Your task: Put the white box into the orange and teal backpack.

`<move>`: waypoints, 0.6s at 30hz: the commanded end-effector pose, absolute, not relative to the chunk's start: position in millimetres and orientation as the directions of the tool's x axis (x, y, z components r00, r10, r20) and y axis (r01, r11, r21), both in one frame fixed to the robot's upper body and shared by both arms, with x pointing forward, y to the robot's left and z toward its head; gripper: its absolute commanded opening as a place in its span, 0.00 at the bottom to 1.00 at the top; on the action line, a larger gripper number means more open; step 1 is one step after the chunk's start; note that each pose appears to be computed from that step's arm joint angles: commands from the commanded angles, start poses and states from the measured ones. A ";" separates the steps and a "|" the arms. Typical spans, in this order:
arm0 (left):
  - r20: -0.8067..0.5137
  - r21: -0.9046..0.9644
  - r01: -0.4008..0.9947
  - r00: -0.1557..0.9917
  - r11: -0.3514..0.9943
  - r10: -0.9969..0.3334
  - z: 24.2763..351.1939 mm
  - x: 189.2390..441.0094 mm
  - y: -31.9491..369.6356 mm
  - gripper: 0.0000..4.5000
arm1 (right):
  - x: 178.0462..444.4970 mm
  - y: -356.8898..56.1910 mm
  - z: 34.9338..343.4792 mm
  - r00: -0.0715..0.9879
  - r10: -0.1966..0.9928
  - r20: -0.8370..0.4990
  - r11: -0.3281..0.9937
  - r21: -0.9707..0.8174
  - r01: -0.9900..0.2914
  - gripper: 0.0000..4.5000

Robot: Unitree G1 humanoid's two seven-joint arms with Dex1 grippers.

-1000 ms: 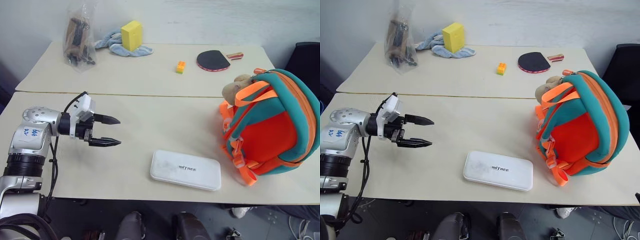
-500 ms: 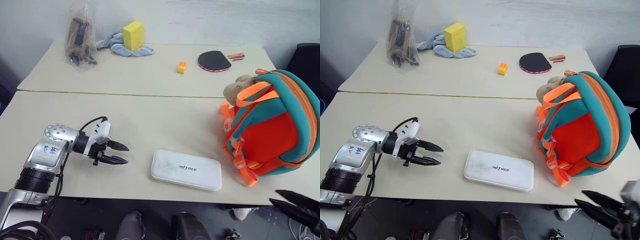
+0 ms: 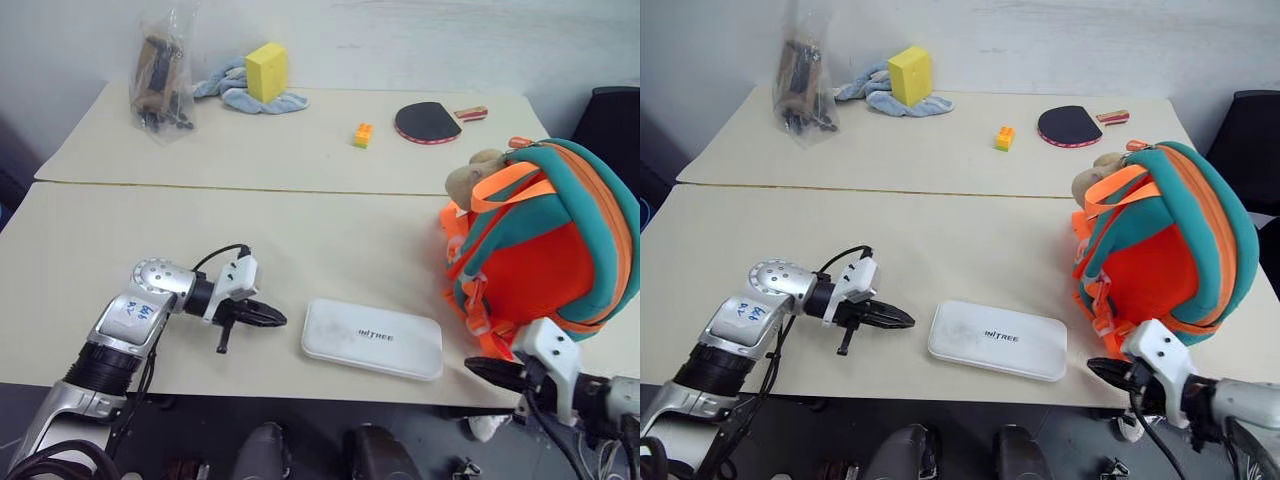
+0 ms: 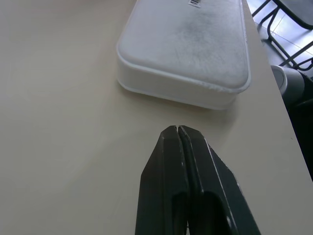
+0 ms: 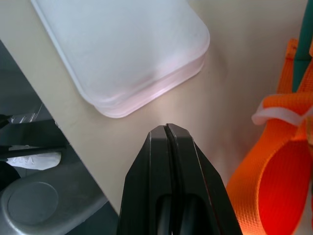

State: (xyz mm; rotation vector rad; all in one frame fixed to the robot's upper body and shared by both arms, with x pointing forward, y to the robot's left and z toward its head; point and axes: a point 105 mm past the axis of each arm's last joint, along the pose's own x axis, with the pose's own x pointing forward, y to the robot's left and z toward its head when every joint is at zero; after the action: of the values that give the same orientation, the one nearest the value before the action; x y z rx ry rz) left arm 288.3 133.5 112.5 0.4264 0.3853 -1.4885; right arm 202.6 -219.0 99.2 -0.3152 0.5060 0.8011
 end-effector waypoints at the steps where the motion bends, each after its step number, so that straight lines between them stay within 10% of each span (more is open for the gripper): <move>1: -0.489 0.072 0.997 0.061 0.029 -0.870 112.0 289.7 127.2 0.01 | 214.4 -211.5 98.3 0.587 0.602 -0.542 0.647 -0.100 -0.756 0.00; 18: -0.476 -0.043 0.963 0.214 0.266 -0.853 102.5 310.7 156.6 0.09 | 226.8 -182.8 96.9 0.565 0.644 -0.515 0.600 -0.117 -0.791 0.00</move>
State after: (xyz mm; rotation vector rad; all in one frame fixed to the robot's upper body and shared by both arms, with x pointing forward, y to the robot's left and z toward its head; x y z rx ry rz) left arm 304.7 147.4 94.5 0.3161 0.4436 -1.3315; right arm 229.0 -188.0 85.3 -0.3460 0.4975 0.8527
